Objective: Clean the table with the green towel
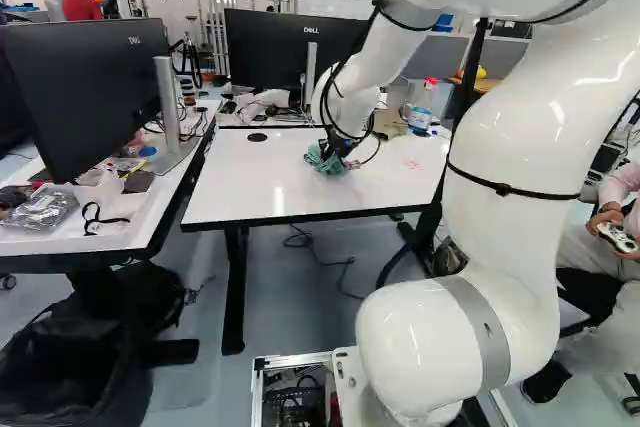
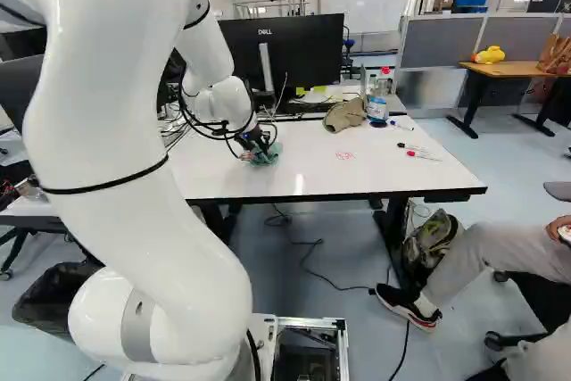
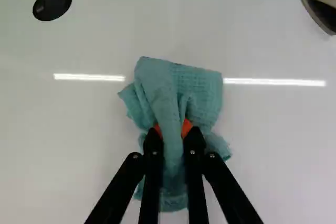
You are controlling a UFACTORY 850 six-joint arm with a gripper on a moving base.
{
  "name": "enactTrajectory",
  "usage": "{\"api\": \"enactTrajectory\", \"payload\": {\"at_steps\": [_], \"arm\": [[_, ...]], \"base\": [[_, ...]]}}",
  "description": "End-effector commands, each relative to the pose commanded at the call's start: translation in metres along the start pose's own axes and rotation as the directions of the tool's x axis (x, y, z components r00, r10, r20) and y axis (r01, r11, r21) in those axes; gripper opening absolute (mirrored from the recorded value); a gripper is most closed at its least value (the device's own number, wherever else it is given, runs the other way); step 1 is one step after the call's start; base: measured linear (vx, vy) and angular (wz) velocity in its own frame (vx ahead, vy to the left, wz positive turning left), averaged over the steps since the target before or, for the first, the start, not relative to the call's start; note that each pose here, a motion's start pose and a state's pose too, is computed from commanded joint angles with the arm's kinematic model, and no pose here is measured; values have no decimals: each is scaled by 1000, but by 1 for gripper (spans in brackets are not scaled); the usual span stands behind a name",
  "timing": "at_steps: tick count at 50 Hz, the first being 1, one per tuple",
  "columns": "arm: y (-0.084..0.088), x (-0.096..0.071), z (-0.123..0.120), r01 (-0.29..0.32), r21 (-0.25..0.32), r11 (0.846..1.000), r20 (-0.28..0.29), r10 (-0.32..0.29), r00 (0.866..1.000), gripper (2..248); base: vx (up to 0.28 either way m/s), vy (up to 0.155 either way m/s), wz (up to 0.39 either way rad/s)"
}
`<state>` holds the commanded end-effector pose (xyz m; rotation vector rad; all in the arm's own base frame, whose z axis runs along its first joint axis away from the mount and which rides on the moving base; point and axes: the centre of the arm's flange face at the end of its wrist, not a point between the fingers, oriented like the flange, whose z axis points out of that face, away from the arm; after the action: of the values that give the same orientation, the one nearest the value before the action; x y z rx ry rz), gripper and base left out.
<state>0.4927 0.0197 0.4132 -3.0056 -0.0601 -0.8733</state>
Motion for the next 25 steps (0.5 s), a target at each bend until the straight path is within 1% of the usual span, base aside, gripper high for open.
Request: {"api": "enactTrajectory", "payload": {"at_steps": [15,25], "arm": [[26,-2,-1,-44,-28,999,0,44,999,50],[41,-8,-5,-72,-46,996,1,72,997,50]], "base": [[0,0,0],[0,0,0]]}}
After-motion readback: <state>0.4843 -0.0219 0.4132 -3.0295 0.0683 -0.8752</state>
